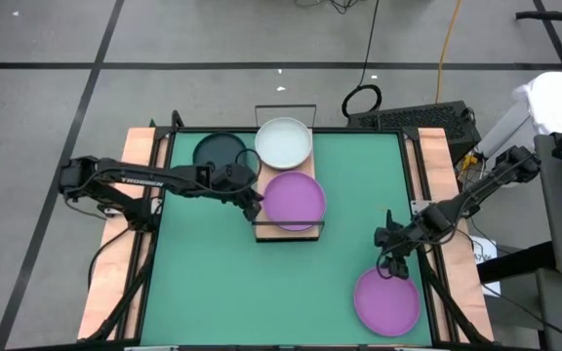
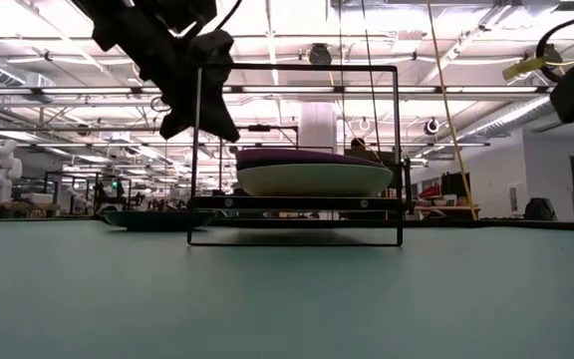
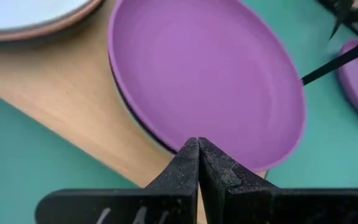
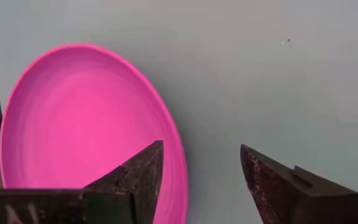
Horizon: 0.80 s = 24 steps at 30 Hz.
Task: Place and stack plates onto a shelf
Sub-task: Stack the purple plate on top of the gray plate on the shelf
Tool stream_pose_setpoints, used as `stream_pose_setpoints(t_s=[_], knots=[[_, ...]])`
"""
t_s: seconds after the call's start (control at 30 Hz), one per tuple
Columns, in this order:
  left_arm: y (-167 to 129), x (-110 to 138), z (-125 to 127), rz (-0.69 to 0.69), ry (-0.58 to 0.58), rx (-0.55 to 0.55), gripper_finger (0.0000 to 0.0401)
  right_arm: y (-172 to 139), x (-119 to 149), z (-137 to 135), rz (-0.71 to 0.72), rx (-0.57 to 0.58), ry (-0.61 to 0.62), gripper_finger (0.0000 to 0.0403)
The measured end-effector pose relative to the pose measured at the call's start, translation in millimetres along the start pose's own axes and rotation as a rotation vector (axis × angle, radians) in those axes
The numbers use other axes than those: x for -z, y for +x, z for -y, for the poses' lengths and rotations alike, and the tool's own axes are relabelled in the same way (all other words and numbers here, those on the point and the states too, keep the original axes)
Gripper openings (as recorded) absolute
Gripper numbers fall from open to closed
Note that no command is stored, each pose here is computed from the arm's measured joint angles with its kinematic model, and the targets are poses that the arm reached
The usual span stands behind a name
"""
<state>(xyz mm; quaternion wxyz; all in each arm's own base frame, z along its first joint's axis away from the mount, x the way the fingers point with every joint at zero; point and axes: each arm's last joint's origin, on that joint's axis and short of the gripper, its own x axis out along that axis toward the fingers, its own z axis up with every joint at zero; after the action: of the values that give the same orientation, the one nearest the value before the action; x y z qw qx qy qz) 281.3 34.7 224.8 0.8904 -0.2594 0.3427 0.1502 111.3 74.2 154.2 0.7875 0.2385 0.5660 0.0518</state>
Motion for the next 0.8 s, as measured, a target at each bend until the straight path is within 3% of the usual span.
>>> stream_pose_setpoints(t_s=[0.2,0.5,0.8], knots=[[-18,-3,-1,0.053,-0.059,-0.049,0.0003,10,6,6,-0.025,-0.048,0.006,0.017],[-48,5,-16,0.098,-0.166,-0.326,0.0003,17,11,12,-0.056,-0.057,0.028,0.0124],[-58,2,-33,0.095,-0.256,-0.394,0.0003,23,16,16,-0.108,-0.116,0.036,0.0025]])
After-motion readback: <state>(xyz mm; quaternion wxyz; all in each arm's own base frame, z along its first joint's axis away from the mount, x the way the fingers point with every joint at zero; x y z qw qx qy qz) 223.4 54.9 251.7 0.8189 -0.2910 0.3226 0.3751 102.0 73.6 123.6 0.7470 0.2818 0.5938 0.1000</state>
